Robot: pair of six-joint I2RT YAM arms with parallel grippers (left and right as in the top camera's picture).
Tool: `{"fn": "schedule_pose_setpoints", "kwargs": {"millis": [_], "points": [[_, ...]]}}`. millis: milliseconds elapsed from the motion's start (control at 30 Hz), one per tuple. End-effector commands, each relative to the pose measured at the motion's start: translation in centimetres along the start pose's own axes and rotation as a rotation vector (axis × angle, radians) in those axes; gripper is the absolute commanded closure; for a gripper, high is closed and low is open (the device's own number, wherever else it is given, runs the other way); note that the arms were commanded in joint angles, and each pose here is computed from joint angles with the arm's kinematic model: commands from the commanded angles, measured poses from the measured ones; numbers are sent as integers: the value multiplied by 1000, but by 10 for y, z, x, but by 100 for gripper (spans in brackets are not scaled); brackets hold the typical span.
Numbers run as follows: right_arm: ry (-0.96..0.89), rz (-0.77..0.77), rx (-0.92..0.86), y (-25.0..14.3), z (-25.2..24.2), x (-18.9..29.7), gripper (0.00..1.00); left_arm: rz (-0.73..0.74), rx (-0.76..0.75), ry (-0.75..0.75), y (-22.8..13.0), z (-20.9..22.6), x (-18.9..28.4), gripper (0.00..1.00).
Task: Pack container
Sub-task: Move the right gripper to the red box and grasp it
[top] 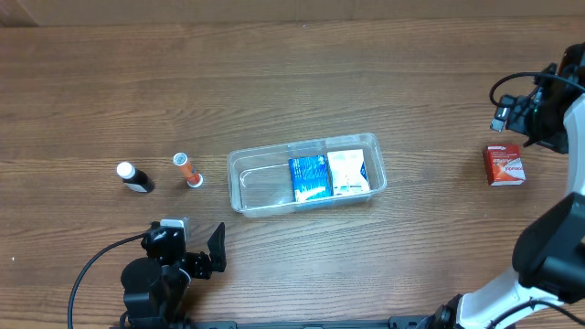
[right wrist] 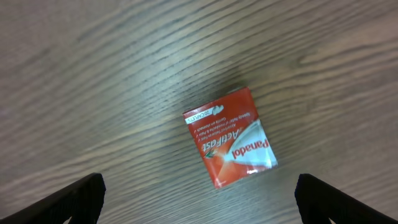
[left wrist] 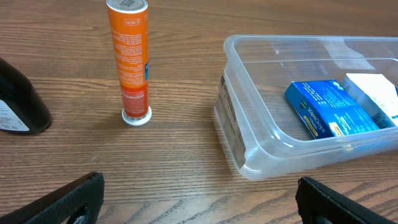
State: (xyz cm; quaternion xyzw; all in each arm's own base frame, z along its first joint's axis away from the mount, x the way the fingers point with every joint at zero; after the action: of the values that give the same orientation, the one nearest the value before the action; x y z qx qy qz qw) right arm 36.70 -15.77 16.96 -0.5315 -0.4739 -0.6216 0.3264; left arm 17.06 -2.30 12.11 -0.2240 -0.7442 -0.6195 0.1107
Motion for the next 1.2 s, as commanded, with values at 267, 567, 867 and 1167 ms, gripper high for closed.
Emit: {"fn": "schedule_pose_setpoints", "kwargs": {"millis": [267, 567, 867, 1167], "points": [[-9, 219, 100, -22, -30, -72, 0, -8, -24, -10, 1, -2, 0, 0], [-23, 263, 112, -34, -38, -89, 0, -8, -24, -10, 1, -2, 0, 0], [-36, 268, 135, -48, -32, -113, 0, -8, -24, -11, 0, -2, 0, 0], [-22, 183, -138, -32, -20, -117, 30, -8, -24, -10, 1, -2, 0, 0]]}}
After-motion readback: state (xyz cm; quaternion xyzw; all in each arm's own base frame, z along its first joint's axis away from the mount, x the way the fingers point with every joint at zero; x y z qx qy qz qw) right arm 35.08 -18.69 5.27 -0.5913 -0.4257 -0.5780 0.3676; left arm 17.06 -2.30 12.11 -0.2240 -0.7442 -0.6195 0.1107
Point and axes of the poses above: each gripper's point midway between its finger pads, its own x axis back along the fingers, its own z axis along the line the jaws close on, y = z × x, the point moved 4 cm from there along x, back along the fingers, and after that the axes turned 1 degree about x, right-handed, at the moved point
